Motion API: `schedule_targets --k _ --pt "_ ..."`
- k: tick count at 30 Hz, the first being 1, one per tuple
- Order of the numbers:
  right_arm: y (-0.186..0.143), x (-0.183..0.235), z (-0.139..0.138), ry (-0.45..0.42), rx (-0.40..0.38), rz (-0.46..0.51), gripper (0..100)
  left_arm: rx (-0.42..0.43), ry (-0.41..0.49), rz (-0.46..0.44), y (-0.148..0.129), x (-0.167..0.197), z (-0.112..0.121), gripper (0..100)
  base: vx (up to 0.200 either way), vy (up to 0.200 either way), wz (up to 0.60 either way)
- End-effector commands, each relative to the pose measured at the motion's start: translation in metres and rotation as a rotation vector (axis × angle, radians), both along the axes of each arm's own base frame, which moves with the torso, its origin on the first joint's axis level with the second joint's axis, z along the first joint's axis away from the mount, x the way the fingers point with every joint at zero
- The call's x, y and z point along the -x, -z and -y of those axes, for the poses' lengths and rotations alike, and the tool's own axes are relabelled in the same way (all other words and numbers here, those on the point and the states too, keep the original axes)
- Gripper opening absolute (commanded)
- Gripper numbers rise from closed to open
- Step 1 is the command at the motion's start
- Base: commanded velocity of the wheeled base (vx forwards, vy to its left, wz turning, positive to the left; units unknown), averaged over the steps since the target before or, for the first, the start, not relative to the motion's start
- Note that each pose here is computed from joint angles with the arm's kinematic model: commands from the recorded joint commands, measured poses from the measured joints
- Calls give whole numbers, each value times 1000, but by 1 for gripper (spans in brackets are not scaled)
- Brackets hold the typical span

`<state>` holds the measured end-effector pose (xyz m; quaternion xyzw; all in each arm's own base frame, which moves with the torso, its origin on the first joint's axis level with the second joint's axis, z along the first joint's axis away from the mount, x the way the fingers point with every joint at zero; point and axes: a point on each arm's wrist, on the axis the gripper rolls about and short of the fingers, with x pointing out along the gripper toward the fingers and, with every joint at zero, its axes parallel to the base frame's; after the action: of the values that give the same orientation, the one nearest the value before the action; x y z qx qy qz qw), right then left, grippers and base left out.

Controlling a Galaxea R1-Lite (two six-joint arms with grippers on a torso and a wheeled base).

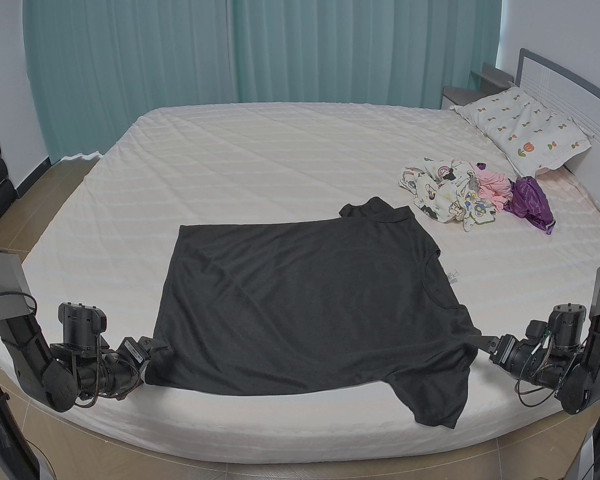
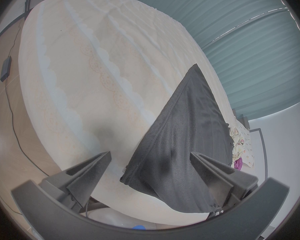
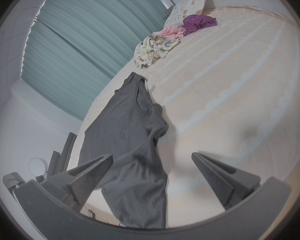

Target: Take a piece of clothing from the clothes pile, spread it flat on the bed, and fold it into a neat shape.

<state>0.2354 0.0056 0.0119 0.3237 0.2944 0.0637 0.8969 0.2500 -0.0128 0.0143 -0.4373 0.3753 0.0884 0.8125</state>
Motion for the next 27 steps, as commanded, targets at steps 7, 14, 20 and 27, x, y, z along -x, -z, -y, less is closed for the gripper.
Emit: schedule_targets --k 7,14,20,27 --pt "6 22 -15 -81 5 -75 100 0 60 -5 1 2 15 100 0 0 0" --pt "6 27 -25 -136 20 -105 100 1 63 7 -1 1 17 0 0 0 0" --pt "8 36 -34 -205 60 -164 100 18 7 23 -7 2 13 0 0 0 0" --pt "14 42 -38 -259 91 -231 100 -6 -31 44 -11 1 9 0 0 0 0"
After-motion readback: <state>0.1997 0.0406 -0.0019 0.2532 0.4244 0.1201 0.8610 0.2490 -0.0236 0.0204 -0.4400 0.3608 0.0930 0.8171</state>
